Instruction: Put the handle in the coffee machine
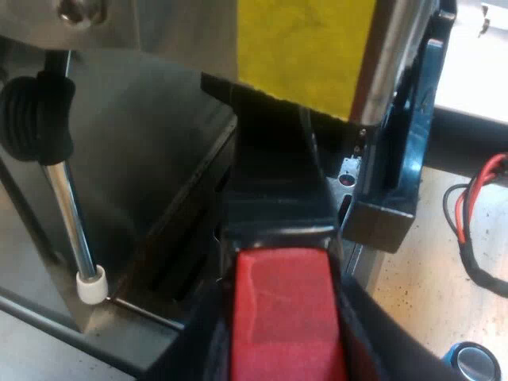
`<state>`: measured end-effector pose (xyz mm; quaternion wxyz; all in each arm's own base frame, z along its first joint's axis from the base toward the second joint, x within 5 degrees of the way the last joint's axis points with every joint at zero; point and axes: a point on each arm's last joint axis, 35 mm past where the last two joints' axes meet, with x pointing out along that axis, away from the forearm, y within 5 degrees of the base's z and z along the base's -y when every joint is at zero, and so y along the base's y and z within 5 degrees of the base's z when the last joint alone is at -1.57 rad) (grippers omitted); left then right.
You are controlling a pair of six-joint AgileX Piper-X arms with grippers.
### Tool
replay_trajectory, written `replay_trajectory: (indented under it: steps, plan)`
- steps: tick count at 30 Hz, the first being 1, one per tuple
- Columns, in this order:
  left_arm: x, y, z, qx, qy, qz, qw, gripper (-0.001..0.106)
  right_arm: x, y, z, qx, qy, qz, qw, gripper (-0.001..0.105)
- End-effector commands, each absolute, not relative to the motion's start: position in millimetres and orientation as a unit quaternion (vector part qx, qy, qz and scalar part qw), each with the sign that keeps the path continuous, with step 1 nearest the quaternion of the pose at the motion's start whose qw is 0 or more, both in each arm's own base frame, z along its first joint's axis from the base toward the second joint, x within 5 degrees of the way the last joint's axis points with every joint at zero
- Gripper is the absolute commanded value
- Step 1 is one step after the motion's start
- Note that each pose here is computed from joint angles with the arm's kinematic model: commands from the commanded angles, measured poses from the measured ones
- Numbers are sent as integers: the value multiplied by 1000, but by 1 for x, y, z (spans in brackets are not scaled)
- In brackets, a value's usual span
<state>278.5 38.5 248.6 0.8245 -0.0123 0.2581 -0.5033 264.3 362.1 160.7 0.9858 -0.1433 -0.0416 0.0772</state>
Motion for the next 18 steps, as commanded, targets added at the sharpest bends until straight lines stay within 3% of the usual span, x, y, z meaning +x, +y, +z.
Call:
replay_trajectory:
  steps: [1,6,12,15,17,18]
  plan:
    - [276,36,265,-54,185,-548,814,0,268,362,175,-118,-66,68,988,32]
    - [276,36,265,-49,191,-545,815,0,267,359,182,-114,-82,36,989,32]
    - [276,37,264,-42,200,-539,817,2,266,357,191,-79,-106,21,991,26]
    - [276,37,263,-38,204,-535,819,21,265,355,195,-75,-115,10,991,26]
    - [276,37,263,-40,206,-535,818,47,265,354,196,-74,-120,8,990,26]
    - [276,37,263,-40,206,-535,818,54,265,354,196,-74,-120,8,990,26]
